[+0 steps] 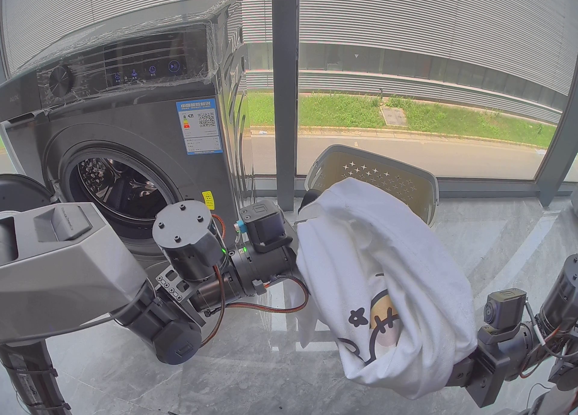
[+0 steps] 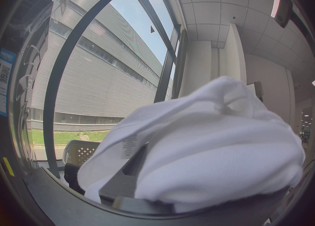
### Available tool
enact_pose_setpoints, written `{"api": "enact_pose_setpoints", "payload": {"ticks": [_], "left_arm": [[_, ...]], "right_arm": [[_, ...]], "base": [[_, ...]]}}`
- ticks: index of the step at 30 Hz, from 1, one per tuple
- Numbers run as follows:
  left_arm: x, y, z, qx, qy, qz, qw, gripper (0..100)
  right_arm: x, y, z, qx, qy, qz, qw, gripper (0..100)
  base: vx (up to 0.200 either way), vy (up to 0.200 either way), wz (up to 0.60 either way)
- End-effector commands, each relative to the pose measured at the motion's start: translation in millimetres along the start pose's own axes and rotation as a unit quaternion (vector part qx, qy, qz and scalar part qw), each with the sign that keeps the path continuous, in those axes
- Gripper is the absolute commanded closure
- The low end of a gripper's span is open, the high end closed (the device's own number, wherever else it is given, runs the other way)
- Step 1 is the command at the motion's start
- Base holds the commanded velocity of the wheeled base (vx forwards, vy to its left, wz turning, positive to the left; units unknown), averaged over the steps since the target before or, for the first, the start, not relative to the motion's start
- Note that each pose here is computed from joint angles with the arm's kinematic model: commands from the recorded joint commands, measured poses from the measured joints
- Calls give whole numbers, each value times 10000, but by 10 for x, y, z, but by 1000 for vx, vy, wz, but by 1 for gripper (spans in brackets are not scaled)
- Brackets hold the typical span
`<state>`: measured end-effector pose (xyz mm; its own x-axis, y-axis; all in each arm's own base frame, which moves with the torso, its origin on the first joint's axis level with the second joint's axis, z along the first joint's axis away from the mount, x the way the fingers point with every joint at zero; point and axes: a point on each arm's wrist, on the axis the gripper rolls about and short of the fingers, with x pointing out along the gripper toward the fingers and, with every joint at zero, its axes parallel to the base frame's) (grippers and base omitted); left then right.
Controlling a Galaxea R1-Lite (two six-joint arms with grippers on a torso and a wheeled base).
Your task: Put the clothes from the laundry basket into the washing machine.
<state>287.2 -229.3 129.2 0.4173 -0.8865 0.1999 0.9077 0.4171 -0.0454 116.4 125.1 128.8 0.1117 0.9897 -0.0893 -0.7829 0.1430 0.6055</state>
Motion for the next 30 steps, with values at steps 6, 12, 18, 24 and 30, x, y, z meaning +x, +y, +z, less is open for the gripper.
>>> {"api": "enact_pose_setpoints", "payload": {"ticks": [6,12,18,24,30], "left_arm": [[-55,-64,470,165,-660,154,9976,100],[-118,-72,603,142,-815,249,9963,100],[-147,-36,629,145,-848,354,9957,100],[-200,-45,546,44,-675,401,9969,100],[-781,-34,186,-404,315,1216,9912,100]], "right_arm": [[211,-617,-242,81,755,-994,9921,100],[211,-796,-281,-154,883,-1244,9882,0],[99,-831,-185,-259,521,-1730,9832,0],[-82,-776,80,-625,-172,-1942,9788,0],[-407,-555,419,-1274,-1162,-2179,9606,0]], "base": [[0,0,0],[0,0,0],[0,0,0],[0,0,0],[0,0,0]]}}
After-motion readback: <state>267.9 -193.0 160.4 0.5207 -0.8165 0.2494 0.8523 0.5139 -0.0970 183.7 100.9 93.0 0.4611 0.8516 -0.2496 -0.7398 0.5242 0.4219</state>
